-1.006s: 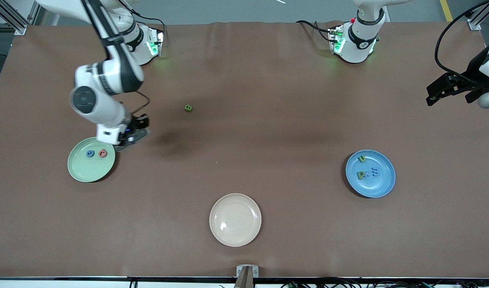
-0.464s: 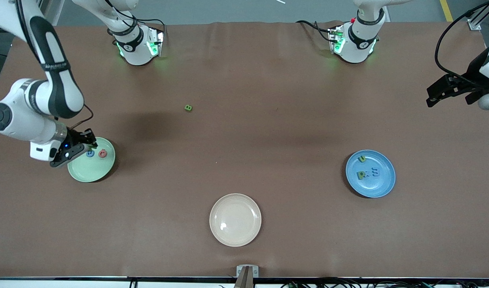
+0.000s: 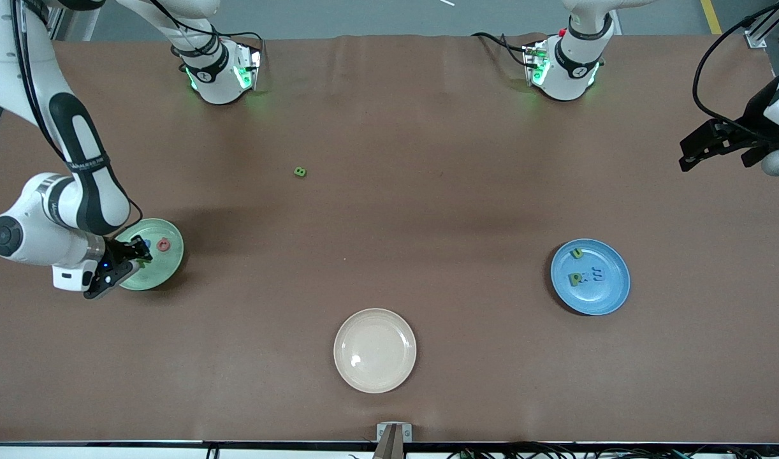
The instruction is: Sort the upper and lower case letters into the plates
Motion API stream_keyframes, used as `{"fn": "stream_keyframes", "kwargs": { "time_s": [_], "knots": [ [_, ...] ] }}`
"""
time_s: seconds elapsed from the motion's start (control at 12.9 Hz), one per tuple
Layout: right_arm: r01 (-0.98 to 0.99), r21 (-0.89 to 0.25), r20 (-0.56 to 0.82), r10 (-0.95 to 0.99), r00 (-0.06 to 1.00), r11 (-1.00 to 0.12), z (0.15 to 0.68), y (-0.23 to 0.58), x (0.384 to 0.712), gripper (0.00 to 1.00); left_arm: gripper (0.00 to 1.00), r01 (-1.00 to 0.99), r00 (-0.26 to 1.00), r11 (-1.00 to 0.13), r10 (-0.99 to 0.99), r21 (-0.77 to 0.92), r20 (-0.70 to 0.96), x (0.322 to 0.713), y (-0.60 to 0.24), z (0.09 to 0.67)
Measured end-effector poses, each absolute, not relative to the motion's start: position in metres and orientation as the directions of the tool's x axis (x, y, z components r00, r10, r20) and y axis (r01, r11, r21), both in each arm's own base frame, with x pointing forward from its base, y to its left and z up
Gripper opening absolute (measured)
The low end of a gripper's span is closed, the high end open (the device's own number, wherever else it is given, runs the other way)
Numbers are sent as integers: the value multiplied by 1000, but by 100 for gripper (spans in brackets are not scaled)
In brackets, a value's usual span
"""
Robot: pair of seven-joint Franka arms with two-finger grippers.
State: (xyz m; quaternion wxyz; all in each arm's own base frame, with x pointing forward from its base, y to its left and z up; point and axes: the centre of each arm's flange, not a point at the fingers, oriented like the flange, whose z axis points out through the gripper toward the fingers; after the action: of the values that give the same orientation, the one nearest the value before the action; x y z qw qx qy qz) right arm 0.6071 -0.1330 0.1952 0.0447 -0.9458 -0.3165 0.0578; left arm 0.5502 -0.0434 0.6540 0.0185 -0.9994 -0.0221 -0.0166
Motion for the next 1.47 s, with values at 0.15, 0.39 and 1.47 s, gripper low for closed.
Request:
{"fn": "stream_keyframes", "kwargs": {
  "time_s": [0.15,0.39,1.47],
  "knots": [
    [601,-114,-80,610,788,-791,185,-134,611,33,100,45,998,-998,43,-36,34,550,-43,654],
    [599,-108,-78,608,790,-793,184,-139,613,34,100,45,998,-998,44,-36,34,550,-43,654],
    [226,-106,-306,248,919,-968,402,16,592,99,100,43,999,-999,42,-34,34,556,-44,646]
  ]
}}
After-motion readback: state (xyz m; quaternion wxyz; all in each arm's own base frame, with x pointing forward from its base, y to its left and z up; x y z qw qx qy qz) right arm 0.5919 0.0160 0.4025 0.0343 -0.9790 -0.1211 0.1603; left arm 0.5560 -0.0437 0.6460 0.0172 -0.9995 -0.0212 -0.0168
